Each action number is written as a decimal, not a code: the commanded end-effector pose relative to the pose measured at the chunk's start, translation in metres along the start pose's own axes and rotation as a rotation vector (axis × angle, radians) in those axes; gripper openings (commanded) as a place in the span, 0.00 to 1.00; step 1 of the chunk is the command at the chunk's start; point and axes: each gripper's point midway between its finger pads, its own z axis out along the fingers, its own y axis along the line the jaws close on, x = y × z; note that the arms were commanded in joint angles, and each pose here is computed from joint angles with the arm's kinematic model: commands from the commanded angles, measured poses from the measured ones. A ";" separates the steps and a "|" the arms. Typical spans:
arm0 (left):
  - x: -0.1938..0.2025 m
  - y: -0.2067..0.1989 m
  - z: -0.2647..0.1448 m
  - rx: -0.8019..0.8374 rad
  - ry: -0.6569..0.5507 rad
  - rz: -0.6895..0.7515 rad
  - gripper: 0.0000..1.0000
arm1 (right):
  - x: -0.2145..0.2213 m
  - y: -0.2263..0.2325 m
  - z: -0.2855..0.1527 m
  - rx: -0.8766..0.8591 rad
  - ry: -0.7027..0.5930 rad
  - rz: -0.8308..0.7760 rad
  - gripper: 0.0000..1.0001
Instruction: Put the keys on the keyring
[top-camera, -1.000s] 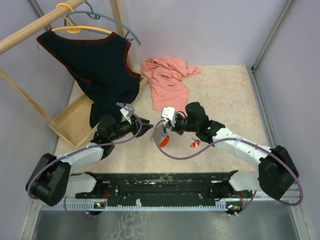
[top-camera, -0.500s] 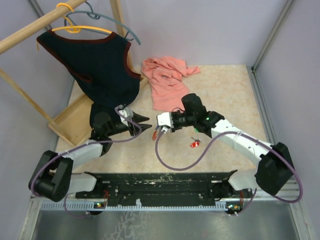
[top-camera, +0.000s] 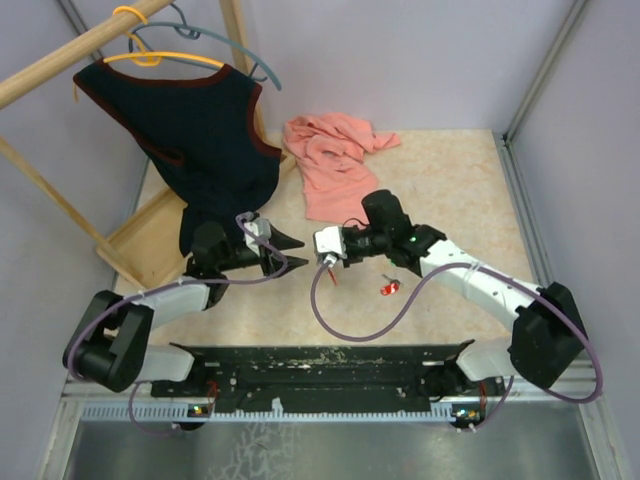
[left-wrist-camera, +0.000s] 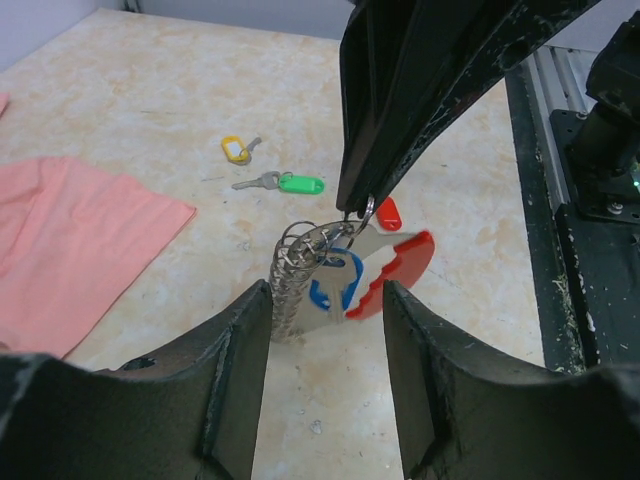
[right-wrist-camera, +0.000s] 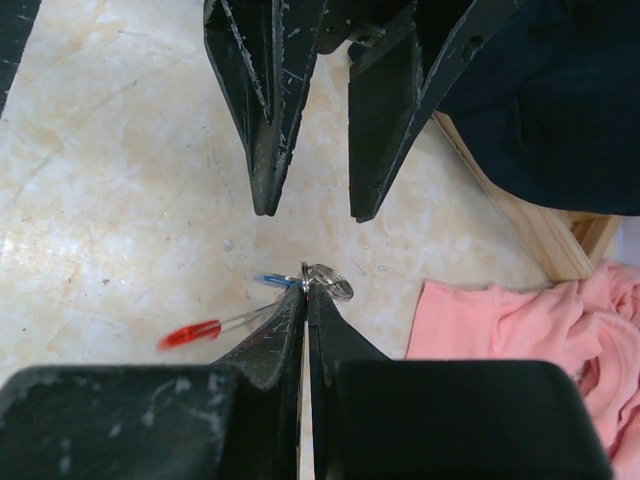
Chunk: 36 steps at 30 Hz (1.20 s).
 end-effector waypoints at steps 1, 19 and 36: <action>-0.009 -0.004 -0.001 -0.018 -0.045 0.046 0.54 | -0.023 0.003 0.001 0.001 -0.113 -0.058 0.00; 0.031 0.004 0.018 0.204 0.088 0.113 0.55 | -0.029 0.014 0.002 -0.067 -0.153 -0.134 0.00; 0.034 -0.014 0.020 0.363 0.062 0.073 0.55 | -0.034 0.014 0.004 -0.085 -0.165 -0.157 0.00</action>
